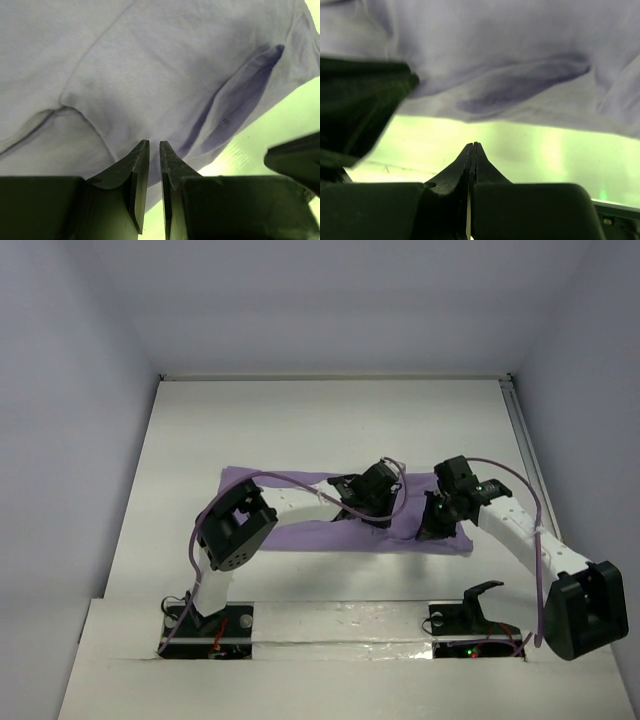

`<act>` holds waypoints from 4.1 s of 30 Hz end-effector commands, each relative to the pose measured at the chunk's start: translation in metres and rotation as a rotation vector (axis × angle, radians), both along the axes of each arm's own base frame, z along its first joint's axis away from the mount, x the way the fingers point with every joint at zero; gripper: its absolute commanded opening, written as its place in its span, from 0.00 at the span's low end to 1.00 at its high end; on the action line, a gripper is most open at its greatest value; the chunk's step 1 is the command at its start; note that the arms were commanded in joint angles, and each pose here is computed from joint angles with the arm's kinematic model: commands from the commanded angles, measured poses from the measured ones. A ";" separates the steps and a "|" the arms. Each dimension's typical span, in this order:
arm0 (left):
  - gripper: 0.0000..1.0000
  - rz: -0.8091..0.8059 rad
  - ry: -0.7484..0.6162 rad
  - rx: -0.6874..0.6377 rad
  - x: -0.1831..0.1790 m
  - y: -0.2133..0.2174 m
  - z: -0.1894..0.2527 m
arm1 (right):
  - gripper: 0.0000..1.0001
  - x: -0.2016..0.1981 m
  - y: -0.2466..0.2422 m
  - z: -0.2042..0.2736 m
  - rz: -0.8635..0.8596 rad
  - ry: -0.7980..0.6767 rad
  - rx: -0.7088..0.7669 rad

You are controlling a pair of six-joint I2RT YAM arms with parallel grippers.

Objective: Fold and stack the t-shirts
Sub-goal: Fold the tshirt

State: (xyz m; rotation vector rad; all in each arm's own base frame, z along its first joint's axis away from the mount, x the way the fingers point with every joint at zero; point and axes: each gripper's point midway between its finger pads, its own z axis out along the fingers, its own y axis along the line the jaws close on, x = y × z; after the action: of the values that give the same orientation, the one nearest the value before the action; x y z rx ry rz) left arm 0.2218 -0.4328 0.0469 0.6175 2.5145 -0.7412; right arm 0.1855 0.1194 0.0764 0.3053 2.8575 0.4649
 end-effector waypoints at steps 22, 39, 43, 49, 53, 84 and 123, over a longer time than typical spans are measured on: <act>0.12 0.063 -0.073 -0.090 0.064 -0.015 0.038 | 0.00 0.035 -0.029 -0.037 -0.158 0.042 -0.107; 0.12 0.094 -0.044 -0.102 0.119 -0.017 0.022 | 0.00 -0.042 -0.008 -0.008 -0.152 0.146 0.040; 0.12 0.109 -0.067 -0.129 0.128 -0.010 0.039 | 0.15 0.010 -0.027 0.043 -0.204 -0.107 -0.061; 0.13 0.229 -0.108 -0.111 0.152 0.049 0.053 | 0.32 0.133 -0.090 0.076 -0.379 -0.357 -0.079; 0.14 0.309 -0.048 -0.078 0.158 0.091 0.030 | 0.44 0.173 -0.110 0.052 -0.376 -0.341 -0.090; 0.14 0.673 0.038 0.055 0.186 0.256 -0.040 | 0.00 0.292 -0.142 -0.001 -0.407 -0.349 -0.005; 0.15 0.143 -0.061 -0.291 0.103 0.027 0.099 | 0.00 0.135 -0.021 -0.029 0.021 -0.065 0.018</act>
State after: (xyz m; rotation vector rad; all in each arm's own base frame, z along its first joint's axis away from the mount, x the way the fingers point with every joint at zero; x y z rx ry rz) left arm 0.3062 -0.3689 0.1030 0.3186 2.4379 -0.8728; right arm 0.3159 0.0924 0.0460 0.3466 2.7753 0.4987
